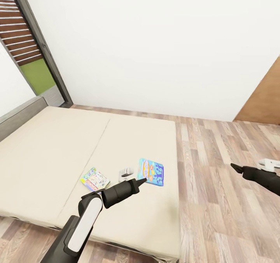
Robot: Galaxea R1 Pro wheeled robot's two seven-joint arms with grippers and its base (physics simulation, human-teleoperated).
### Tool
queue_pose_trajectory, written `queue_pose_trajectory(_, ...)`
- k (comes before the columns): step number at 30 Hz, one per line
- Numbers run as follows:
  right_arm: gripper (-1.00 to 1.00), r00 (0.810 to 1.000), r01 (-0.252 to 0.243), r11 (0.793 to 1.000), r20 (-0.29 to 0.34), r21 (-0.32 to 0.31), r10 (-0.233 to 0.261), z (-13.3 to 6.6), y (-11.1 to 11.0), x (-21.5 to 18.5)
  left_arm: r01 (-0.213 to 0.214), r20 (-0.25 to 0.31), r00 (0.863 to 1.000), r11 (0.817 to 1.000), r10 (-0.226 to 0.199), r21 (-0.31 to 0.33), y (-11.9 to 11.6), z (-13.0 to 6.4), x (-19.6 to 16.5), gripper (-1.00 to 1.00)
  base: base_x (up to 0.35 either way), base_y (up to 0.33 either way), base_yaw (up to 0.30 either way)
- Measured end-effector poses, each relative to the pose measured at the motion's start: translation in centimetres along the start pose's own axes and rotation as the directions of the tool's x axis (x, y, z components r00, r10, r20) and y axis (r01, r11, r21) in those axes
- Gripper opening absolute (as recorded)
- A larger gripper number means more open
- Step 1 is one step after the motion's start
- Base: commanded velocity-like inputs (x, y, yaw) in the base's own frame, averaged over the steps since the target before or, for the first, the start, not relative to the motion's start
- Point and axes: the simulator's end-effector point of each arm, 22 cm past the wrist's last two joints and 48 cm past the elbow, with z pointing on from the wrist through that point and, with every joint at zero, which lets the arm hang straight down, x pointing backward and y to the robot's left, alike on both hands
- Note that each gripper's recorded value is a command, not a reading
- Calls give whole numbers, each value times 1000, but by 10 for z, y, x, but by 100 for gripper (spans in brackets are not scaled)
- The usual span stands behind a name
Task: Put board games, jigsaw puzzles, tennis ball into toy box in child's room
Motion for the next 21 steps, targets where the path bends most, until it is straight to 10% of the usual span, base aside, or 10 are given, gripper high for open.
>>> queue_pose_trajectory(21, 100, 1000, -1, 1000, 27, -5, 1, -26, 2, -22, -19, 13, 1000, 1000, 18, 14, -30, -14, -9, -100, 0, 0, -185)
